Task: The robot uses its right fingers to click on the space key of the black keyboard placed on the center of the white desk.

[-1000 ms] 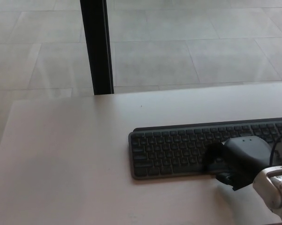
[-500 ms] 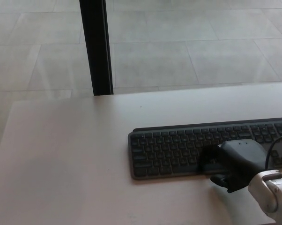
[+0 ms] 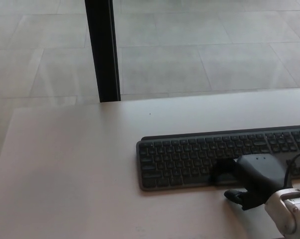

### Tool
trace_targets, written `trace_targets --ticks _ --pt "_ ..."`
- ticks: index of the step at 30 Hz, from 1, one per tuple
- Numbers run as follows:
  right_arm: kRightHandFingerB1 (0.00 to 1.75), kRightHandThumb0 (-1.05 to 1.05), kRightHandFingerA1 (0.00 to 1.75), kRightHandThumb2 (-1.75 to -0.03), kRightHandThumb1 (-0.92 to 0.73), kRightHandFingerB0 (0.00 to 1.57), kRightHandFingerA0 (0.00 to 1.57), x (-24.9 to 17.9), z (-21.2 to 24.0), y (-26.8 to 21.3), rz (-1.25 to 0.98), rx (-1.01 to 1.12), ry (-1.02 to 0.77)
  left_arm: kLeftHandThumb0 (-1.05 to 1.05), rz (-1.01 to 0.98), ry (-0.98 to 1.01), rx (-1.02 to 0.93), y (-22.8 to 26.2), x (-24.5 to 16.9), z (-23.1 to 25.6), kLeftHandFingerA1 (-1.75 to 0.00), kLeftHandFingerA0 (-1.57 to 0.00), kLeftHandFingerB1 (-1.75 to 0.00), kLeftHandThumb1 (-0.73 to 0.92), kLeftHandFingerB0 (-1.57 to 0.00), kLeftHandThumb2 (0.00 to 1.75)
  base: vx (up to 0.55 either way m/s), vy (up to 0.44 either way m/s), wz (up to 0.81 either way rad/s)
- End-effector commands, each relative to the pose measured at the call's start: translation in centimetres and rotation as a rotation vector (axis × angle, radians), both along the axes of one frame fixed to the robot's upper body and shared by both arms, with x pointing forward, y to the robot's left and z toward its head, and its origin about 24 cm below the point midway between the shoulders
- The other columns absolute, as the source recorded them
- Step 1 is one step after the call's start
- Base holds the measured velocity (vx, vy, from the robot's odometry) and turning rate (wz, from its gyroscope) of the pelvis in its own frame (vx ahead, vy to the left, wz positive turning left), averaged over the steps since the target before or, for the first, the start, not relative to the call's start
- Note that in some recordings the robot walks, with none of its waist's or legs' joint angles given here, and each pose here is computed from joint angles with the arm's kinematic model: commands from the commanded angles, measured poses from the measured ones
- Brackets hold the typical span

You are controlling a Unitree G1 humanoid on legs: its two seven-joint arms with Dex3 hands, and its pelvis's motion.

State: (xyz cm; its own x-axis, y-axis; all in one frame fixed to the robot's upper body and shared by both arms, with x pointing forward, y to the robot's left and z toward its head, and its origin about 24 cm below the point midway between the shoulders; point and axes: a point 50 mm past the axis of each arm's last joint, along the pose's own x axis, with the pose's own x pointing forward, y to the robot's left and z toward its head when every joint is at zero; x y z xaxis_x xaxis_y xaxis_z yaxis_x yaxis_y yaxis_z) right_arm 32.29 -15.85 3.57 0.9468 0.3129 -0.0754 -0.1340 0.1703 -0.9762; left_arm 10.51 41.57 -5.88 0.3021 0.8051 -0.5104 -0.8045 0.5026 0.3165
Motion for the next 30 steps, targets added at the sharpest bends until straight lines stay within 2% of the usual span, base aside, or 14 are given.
trace_targets --ticks 1,4,9,13,15,16,18,19,22,24,25,27,29,30 --pt "0.55 -0.33 1.43 -0.63 -0.61 0.71 0.78 -1.1 -2.2 -0.6 -0.018 -0.076 0.118 -0.46 0.000 -0.026 0.028 0.6 0.2 0.7 -0.79 -0.91 -0.59 0.59 -0.78 0.58 0.00 0.000 0.00" --pt "0.59 -0.29 1.53 -0.64 -0.58 0.73 0.78 -0.9 -1.8 -0.6 -0.009 -0.055 0.084 -0.47 0.005 -0.022 0.027 0.6 0.2 0.7 -0.78 -0.91 -0.59 0.60 -0.75 0.58 0.00 0.000 0.00" --pt "0.57 -0.32 1.53 -0.63 -0.60 0.74 0.82 0.0 -0.3 -0.8 0.000 -0.076 0.061 -0.47 0.004 -0.020 0.028 0.6 0.0 0.6 -0.70 -0.89 -0.56 0.59 -0.71 0.58 0.00 0.000 0.00" --pt "0.57 -0.29 1.49 -0.63 -0.60 0.70 0.83 0.8 1.3 -0.9 0.018 -0.091 0.008 -0.49 0.011 -0.019 0.018 0.5 -0.3 0.5 -0.74 -0.90 -0.58 0.59 -0.75 0.58 0.00 0.000 0.00" --pt "0.59 -0.26 1.54 -0.63 -0.58 0.70 0.87 1.6 3.1 -0.9 0.029 -0.066 -0.038 -0.49 0.008 -0.022 0.018 0.6 -0.3 0.5 -0.73 -0.89 -0.59 0.59 -0.76 0.58 0.00 0.000 0.00" --pt "0.56 -0.26 1.49 -0.58 -0.60 0.72 0.92 2.2 5.1 -0.9 0.032 -0.036 -0.073 -0.49 0.012 -0.023 0.023 0.6 -0.3 0.5 -0.71 -0.93 -0.56 0.59 -0.70 0.58 0.00 0.000 0.00" --pt "0.56 -0.26 1.49 -0.58 -0.60 0.72 0.92 2.4 5.8 -0.9 0.033 -0.027 -0.082 -0.49 0.014 -0.023 0.026 0.6 -0.2 0.6 -0.71 -0.93 -0.56 0.59 -0.70 0.58 0.00 0.000 0.00" --pt "0.54 -0.30 1.40 -0.60 -0.59 0.71 0.87 2.7 6.7 -0.9 0.027 -0.023 -0.084 -0.48 0.011 -0.023 0.029 0.6 -0.3 0.6 -0.71 -0.93 -0.58 0.59 -0.72 0.58 0.00 0.000 0.00" --pt "0.56 -0.28 1.42 -0.59 -0.54 0.74 0.87 3.9 11.7 -1.4 0.000 0.137 -0.166 -0.49 0.018 -0.041 0.022 0.6 -0.2 0.6 -0.75 -0.91 -0.59 0.59 -0.74 0.58 0.00 0.000 0.00" --pt "0.55 -0.25 1.48 -0.56 -0.54 0.77 0.91 3.8 13.7 -1.7 -0.012 0.201 -0.192 -0.50 0.017 -0.037 0.024 0.7 -0.2 0.7 -0.70 -0.88 -0.57 0.58 -0.72 0.58 0.00 0.000 0.00" --pt "0.57 -0.23 1.58 -0.59 -0.53 0.74 0.88 3.6 15.0 -2.0 -0.006 0.278 -0.202 -0.50 0.015 -0.034 0.028 0.7 -0.2 0.7 -0.71 -0.90 -0.58 0.58 -0.74 0.57 0.00 0.000 0.00" --pt "0.57 -0.22 1.57 -0.60 -0.54 0.74 0.88 3.2 16.4 -2.5 -0.007 0.332 -0.225 -0.49 0.034 -0.045 0.019 0.7 -0.3 0.7 -0.70 -0.90 -0.56 0.58 -0.71 0.57 0.00 0.000 0.00" --pt "0.56 -0.23 1.67 -0.62 -0.56 0.75 0.89 2.6 17.9 -3.8 -0.010 0.375 -0.279 -0.49 0.027 -0.048 0.021 0.7 -0.4 0.6 -0.74 -0.93 -0.57 0.58 -0.69 0.58 0.00 0.000 0.00" --pt "0.69 -0.29 1.32 -0.87 -0.41 0.69 1.17 2.3 18.3 -4.3 -0.023 0.381 -0.289 -0.51 0.023 -0.043 0.025 0.7 -0.4 0.6 -0.75 -0.91 -0.58 0.59 -0.72 0.58 0.00 0.000 0.00"
